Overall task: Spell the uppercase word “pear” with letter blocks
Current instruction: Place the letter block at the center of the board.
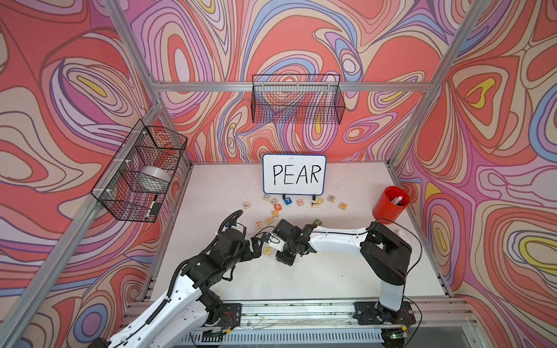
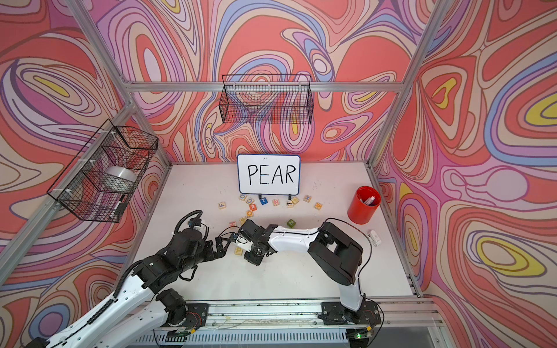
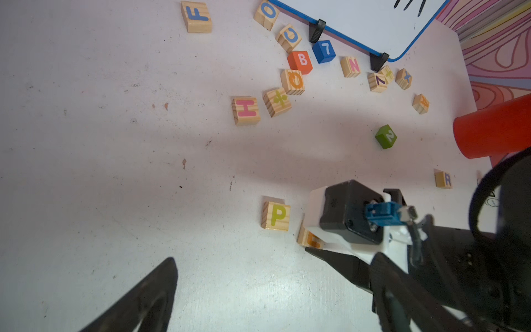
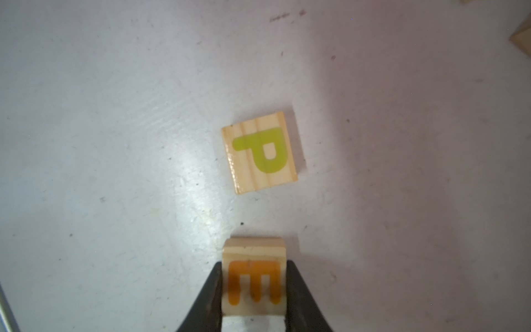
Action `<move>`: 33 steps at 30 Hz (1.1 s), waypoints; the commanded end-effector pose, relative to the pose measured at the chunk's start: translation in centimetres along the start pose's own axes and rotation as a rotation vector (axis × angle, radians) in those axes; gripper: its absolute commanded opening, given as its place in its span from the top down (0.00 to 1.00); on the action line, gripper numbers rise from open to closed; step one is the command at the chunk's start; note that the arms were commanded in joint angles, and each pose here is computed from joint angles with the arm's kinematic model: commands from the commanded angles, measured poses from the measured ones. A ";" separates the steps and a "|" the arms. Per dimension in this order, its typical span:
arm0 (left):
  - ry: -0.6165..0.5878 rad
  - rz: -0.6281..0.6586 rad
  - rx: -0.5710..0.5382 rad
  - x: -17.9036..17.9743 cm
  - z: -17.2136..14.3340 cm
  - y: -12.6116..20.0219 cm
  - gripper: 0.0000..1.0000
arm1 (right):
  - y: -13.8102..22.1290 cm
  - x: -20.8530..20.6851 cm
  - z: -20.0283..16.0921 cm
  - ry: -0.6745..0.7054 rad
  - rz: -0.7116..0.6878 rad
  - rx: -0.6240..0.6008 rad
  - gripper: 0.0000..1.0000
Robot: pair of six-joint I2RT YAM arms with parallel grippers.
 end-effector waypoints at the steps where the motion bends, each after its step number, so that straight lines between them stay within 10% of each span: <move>1: 0.022 0.029 0.011 0.9 -0.5 0.1 0.00 | -1.0 -0.3 -0.3 0.022 -0.019 0.028 0.73; 33: 0.041 0.067 -0.032 2.3 -0.5 1.4 0.00 | -3.2 -0.9 -0.5 0.148 -0.023 0.129 0.63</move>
Point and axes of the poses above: each gripper's point midway between its finger pads, its own y axis back along the fingers, its own x axis along the line the jaws close on, z = x × y, the point moved 1 cm from there along y, back along the fingers, and after that the axes turned 1 degree about -y, right-handed, at the moved point
